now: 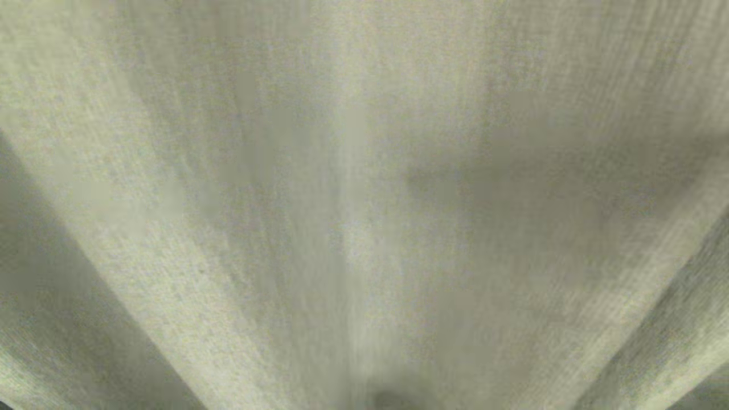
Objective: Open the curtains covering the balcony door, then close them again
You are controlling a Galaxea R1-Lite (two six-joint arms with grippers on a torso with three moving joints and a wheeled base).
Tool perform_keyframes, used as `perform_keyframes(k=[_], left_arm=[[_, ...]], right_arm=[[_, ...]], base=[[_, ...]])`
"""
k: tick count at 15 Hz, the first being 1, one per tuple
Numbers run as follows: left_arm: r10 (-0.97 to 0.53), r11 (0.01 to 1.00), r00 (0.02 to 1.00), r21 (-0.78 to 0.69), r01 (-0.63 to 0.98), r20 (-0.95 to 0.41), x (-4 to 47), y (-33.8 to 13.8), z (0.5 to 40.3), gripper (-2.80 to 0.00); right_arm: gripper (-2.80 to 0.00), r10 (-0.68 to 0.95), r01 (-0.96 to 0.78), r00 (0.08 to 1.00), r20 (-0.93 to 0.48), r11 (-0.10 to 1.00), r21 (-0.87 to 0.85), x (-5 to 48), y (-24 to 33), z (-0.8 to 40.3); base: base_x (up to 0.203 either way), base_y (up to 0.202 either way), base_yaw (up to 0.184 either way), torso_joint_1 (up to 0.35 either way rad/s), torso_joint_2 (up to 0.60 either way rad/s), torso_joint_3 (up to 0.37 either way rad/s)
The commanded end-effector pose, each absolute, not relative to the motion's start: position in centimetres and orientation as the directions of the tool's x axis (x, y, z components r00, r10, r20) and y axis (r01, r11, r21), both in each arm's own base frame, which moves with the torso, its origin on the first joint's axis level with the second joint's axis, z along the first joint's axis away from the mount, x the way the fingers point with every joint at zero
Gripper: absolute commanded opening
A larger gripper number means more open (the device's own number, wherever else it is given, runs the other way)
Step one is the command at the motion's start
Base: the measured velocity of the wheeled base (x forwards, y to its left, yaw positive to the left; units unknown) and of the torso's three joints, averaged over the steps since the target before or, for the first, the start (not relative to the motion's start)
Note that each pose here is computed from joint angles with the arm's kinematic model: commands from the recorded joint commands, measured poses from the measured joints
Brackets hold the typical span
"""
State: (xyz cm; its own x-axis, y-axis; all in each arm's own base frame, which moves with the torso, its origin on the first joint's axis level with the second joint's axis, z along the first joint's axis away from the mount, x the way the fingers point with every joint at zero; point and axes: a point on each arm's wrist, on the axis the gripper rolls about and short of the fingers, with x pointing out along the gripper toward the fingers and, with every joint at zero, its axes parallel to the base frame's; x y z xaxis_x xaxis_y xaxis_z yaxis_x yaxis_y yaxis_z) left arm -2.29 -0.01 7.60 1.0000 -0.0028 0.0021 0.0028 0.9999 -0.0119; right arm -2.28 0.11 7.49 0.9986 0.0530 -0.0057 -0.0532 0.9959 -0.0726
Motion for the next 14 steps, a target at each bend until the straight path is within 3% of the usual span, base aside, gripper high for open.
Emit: perform_keyframes(k=[1,4,14], left_arm=[[-0.003,1.000,1.000,-0.014,0.003,0.003,-2.29,-0.01,7.61,-2.80],[-0.001,1.000,1.000,-0.017,0.001,0.003,-2.29,0.00,7.61,-2.80],[0.000,1.000,1.000,-0.018,0.000,0.003,-2.29,-0.01,7.61,-2.80]], right_arm=[[-2.80,0.055,-0.055,0.998,-0.006,0.996,-0.073,-2.28,0.11,7.49],[-2.80,0.055,-0.055,0.998,-0.005,0.996,-0.073,-2.28,0.11,7.50],[-2.80,0.055,-0.055,0.998,-0.006,0.996,-0.073,-2.28,0.11,7.49]], base=[[0.000,-0.189,0.004,0.007,0.00,0.002],[0.000,-0.115,0.001,0.004,0.00,0.001],[-0.013,0.000,0.000,0.002,0.00,0.000]])
